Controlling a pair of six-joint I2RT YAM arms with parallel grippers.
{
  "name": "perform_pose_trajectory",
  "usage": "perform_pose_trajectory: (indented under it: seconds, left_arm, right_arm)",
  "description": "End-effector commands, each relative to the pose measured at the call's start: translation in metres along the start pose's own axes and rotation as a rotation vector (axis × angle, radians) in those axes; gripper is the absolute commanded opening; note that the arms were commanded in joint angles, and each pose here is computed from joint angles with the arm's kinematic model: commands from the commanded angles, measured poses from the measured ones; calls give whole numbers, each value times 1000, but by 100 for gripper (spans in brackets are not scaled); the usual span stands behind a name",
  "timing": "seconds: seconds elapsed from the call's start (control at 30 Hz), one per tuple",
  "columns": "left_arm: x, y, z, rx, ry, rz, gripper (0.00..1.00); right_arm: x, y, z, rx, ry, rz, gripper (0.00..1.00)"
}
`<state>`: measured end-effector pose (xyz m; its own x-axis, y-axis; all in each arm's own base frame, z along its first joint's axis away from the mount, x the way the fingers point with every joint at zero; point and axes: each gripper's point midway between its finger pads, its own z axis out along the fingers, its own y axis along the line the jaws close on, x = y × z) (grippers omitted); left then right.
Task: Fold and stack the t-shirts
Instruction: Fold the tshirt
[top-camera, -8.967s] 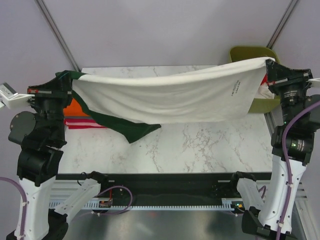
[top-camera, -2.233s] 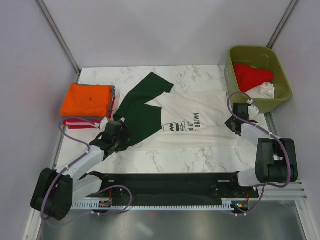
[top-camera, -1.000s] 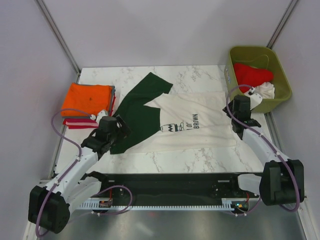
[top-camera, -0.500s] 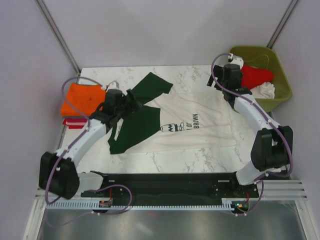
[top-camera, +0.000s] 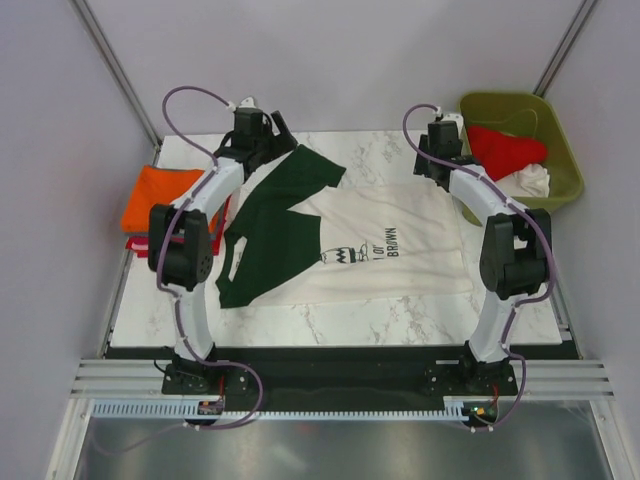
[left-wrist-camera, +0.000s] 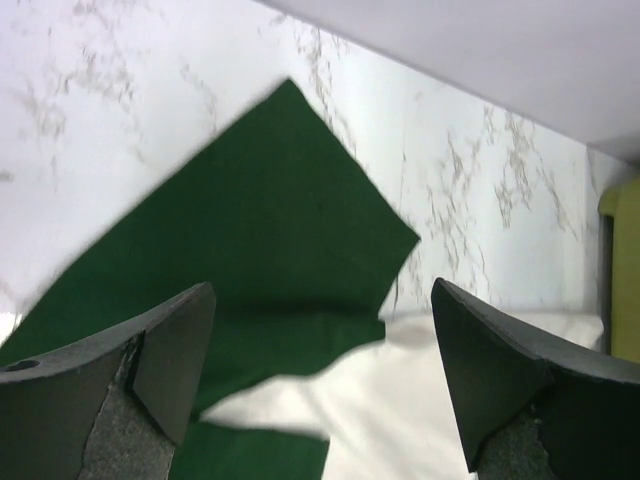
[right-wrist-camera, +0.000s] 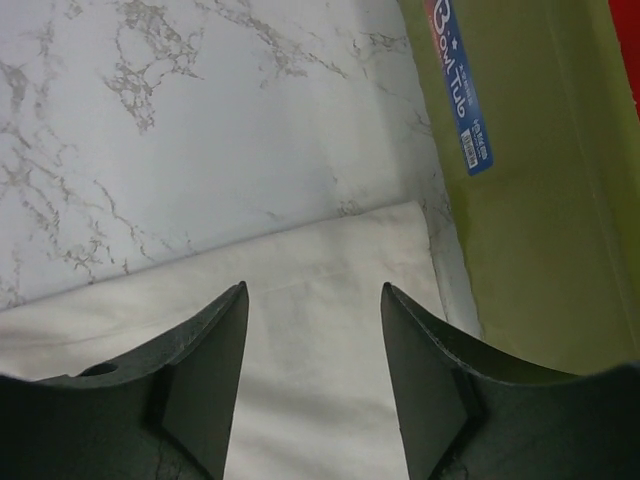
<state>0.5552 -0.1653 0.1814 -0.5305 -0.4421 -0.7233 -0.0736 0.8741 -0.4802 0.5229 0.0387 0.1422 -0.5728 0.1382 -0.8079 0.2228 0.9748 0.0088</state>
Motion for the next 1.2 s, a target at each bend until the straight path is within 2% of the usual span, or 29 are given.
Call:
perform_pose_trajectory:
  seconds: [0.0,0.03,0.07,0.13,0.17,0.23,0.27,0.37,0.5,0.7,0.83,0.97,1.07,1.17]
  left_arm:
    - [-10,-9,35,56,-4,45,95]
    - [-24,-19,41,76,-30,49,95]
    - [-11,-11,60,64,-3,59,94]
    - [-22,-17,73,78,-25,70,93]
    - [-10,-6,90,61,-2,72,93]
    - [-18,-7,99,72,-19,60,92]
    - [-7,3,111,64,5,48,90]
    - [-8,13,123,64,5,-1,85]
    - [7,26,142,49,29,-33,83]
    - [17,40,156,7,35,-34,84]
    - [33,51,163,-23,81,-35,83]
    - [33,56,162,-52,80,-39,82]
    - [36,51,161,-26,102,-30,74]
    - [49,46,159,-2,148,-33,72]
  right_arm:
    - [-12,-14,12,103,-22,-35,63]
    - [-13,-15,15,116,-21,-36,63]
    - [-10,-17,19,128,-14,-37,63]
    - [0,-18,31,134,11,-36,63]
    - [4,-17,35,136,19,-39,64]
    - [11,-18,43,144,35,-45,64]
    - [13,-18,46,153,37,-48,64]
    - [18,-20,53,163,37,-45,63]
    - [26,-21,58,155,30,-28,63]
    - [19,-17,50,120,-6,2,63]
    - [17,-16,47,102,-12,11,63]
    - [18,-15,45,82,-14,27,63]
    - [18,-15,45,66,-13,43,63]
    - [17,-17,46,57,-11,51,63]
